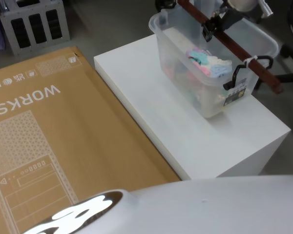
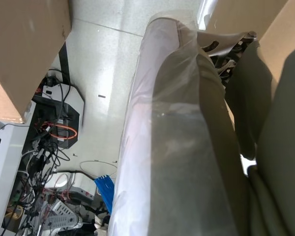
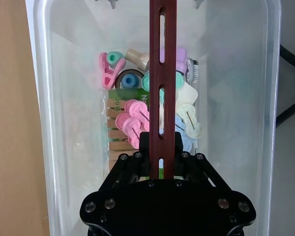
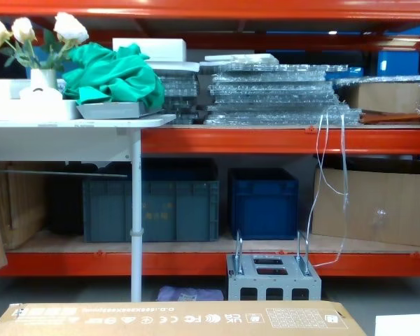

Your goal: Use one hand to grasp the basket and place it at the designated location.

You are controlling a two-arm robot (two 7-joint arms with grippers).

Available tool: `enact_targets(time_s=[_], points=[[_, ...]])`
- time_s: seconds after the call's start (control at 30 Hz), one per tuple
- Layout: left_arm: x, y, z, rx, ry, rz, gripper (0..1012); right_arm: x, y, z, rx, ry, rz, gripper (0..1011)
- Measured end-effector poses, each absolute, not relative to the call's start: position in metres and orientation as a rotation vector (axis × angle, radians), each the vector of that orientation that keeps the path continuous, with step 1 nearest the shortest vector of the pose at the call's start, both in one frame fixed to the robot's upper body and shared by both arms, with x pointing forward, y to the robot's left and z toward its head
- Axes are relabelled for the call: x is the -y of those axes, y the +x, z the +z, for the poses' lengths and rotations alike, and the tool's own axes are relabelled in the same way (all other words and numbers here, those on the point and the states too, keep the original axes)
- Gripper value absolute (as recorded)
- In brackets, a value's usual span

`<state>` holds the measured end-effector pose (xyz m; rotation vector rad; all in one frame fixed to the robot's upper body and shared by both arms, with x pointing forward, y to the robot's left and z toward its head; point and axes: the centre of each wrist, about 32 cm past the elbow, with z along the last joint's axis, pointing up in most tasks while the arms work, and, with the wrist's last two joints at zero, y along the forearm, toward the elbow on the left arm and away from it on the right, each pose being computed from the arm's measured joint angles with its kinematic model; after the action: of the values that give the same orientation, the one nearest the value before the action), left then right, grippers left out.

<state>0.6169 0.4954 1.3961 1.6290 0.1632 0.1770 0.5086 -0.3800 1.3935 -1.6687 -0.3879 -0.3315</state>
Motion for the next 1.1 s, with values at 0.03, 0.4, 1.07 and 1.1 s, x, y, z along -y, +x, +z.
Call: enact_targets(time_s=[0.03, 0.4, 1.07, 1.1], points=[[-0.495, 0.617, 1.396, -0.163, 1.629, 0.177, 0, 0.380, 0.509, 1.392, 0.391, -1.668, -0.329, 239], [-0.495, 0.617, 1.396, -0.163, 1.629, 0.177, 0, 0.375, 0.510, 1.378, 0.420, -1.662, -0.341, 239], [-0.495, 0.617, 1.396, -0.163, 1.629, 0.177, 0, 0.363, 0.503, 1.350, 0.393, -1.690, -0.388, 240], [-0.495, 0.617, 1.396, -0.163, 1.629, 0.177, 0, 0.364, 0.503, 1.349, 0.391, -1.693, -0.389, 239]])
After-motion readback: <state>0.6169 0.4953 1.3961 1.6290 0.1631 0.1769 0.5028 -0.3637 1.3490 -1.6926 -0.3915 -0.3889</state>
